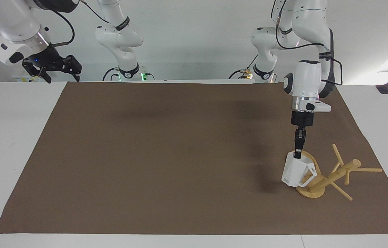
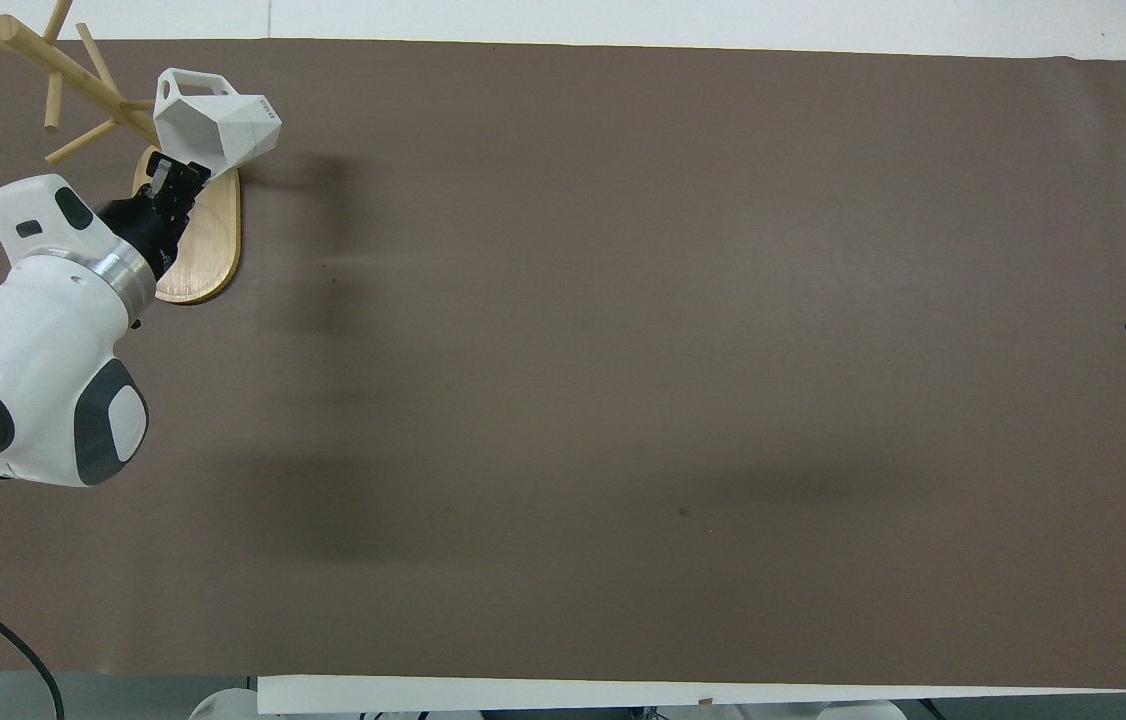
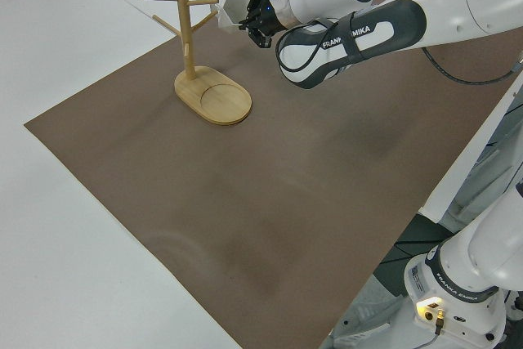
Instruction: Hang cup on rack
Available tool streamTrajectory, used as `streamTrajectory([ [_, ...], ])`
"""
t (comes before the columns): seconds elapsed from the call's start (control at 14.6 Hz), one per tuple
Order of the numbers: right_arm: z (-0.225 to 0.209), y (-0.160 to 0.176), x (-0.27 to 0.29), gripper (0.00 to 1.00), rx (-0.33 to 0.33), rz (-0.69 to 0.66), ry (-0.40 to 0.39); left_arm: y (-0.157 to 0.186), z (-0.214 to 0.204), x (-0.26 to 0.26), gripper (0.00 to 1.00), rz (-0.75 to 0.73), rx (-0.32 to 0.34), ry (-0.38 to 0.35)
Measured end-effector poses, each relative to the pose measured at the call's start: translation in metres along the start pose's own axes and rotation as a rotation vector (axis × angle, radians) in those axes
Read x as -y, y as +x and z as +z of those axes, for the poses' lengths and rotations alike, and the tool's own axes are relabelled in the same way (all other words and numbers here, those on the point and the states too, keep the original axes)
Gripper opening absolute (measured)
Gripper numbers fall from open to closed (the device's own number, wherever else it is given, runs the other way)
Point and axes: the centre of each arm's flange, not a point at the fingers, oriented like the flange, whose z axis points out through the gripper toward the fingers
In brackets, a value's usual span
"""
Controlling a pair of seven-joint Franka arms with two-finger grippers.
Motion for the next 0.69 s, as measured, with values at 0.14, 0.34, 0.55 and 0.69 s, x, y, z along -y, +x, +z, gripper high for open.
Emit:
streamTrajectory([
  [0.14, -0.004, -0.003, 0.004, 1.00, -0.008, 0.001, -0.002, 0.004, 0.003, 0.005, 0.03, 0.014, 0.004, 0.031],
  [0.34, -0.005, -0.005, 0.005, 1.00, -0.010, 0.001, -0.002, 0.018, 0.005, 0.016, 0.03, 0.026, -0.003, 0.070],
  [0.55, 0.000, -0.004, 0.003, 1.00, -0.001, 0.005, 0.001, 0.030, 0.006, 0.022, 0.03, 0.044, -0.006, 0.103],
  [0.69, 0.003, -0.003, 0.000, 1.00, 0.004, 0.010, 0.005, 0.038, 0.008, 0.021, 0.08, 0.043, 0.007, 0.156],
])
